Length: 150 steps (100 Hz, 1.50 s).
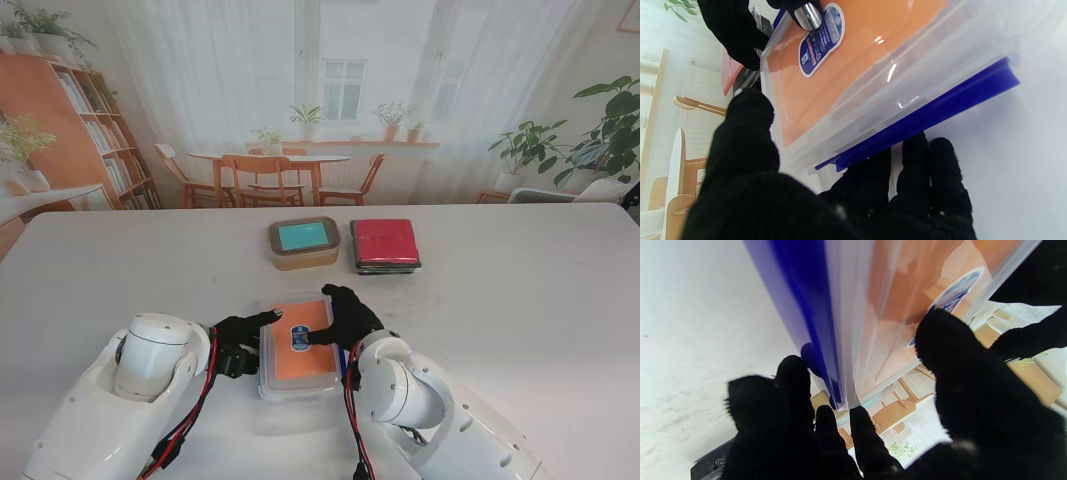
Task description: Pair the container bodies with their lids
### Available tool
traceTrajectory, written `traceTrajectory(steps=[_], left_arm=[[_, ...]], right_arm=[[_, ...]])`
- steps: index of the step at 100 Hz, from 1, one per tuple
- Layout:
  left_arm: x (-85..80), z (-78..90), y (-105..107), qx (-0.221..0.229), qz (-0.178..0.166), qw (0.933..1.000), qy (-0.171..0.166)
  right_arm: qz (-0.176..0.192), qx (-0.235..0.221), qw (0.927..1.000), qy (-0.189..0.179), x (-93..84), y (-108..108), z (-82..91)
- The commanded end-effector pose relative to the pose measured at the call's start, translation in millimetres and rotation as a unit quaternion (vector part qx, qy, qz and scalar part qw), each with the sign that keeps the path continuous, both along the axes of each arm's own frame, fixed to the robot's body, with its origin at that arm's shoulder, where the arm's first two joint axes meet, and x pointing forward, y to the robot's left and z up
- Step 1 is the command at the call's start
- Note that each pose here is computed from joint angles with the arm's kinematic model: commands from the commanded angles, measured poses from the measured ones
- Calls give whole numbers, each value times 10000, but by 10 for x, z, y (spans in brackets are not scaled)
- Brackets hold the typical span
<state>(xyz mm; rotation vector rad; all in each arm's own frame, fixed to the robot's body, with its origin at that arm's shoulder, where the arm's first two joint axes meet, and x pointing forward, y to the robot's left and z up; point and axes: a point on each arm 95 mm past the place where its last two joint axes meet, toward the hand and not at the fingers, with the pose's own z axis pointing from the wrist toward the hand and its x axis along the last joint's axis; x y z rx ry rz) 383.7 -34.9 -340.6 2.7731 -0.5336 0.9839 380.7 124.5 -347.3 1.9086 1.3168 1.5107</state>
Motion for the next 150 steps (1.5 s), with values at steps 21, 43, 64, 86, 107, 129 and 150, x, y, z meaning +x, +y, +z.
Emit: traceTrajectory(steps=[21, 43, 64, 86, 107, 129, 150], left_arm=[[-111, -218, -58, -53, 163, 9991, 399], [-101, -200, -82, -100, 282, 9990, 332], [-74, -177, -73, -83, 357, 9990, 259], [-44, -163, -45, -19, 385, 9990, 232], [-19, -159, -9, 57, 398, 9989, 228], [5, -142, 28, 99, 407, 9990, 152], [17, -124, 51, 51, 467, 9988, 124]], right_arm=[[64, 53, 9999, 75, -20, 36, -26], [98, 11, 9999, 74, -34, 44, -38], [127, -26, 9999, 43, -45, 57, -49], [140, -51, 9999, -43, -47, 59, -50], [135, -127, 9998, -120, -48, 48, -47], [199, -267, 9992, -234, -51, 52, -50], [180, -298, 9991, -251, -53, 64, -58]])
